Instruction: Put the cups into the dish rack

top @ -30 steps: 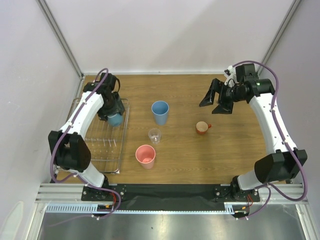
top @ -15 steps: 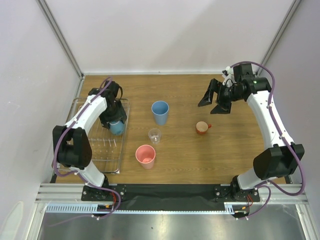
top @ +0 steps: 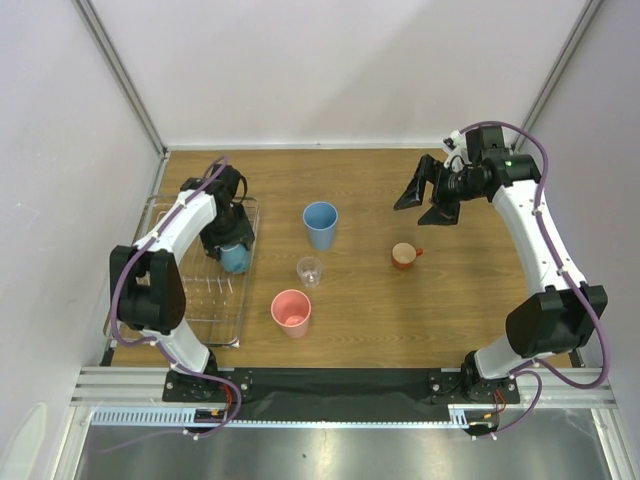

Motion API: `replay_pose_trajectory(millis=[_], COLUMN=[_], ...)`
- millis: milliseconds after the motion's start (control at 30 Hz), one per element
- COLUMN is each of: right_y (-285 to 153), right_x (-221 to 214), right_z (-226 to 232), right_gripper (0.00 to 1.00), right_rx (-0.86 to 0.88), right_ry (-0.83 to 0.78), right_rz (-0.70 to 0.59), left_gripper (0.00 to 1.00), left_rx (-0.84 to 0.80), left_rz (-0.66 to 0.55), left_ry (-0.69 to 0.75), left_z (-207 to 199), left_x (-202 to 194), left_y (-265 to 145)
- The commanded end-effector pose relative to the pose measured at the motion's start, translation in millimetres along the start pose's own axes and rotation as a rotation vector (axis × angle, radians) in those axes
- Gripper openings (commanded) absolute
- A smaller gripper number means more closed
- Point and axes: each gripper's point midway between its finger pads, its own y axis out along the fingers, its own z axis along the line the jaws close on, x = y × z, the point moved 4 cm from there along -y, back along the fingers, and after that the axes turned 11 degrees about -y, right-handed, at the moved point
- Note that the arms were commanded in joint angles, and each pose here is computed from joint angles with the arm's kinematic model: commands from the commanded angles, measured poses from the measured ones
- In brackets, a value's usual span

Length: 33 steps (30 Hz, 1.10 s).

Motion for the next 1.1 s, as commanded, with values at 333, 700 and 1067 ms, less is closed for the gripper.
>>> replay_pose_trajectory(millis=[333,700,1067], right_y=[17.3,27.0,91.8], right_x=[6.5,6.3,-27.7], right_z=[4.9,18.6,82.2], right_gripper=[0.84,0.86,0.82], right_rx=[0.030,0.041,-0.053], right_ry=[-0.020,-0.083,-0.302], right_rz=[0.020,0.045,0.134], left_gripper=[0.73,1.00,1.00], left_rx=[-0.009,-0.009,-0.248], left_rz=[-0.034,-0.087,-0.207], left_ry=[0.003,-0.012,-0.070], left_z=[3.4,6.8,15.7], left_x=[9.1,16.9,13.0], left_y=[2.5,-16.4,-127.4])
